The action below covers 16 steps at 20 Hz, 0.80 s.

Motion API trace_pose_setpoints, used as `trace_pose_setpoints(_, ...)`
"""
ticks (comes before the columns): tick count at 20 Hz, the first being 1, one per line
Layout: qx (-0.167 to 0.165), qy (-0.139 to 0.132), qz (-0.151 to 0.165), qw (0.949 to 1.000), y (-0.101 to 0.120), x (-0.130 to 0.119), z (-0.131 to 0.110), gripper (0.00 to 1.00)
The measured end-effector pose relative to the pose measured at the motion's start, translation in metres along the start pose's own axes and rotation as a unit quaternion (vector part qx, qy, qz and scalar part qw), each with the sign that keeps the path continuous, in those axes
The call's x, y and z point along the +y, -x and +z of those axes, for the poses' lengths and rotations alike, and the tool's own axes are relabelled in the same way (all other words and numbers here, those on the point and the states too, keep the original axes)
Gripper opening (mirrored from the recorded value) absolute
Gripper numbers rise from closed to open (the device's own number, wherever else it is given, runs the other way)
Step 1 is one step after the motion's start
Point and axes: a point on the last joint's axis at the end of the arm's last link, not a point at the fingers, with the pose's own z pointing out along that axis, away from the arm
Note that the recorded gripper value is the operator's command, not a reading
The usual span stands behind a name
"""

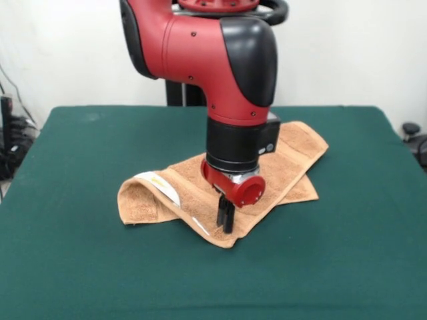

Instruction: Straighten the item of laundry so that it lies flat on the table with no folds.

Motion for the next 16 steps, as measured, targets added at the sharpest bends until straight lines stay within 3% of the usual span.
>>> trace_pose_setpoints(11,-0.003,0.004,0.015,0.9999,-0.001,0.006,0.0,0.0)
trace_pose_setpoints(16,-0.004,0.005,0.017,0.9998,-0.001,0.004,-0.017,0.0)
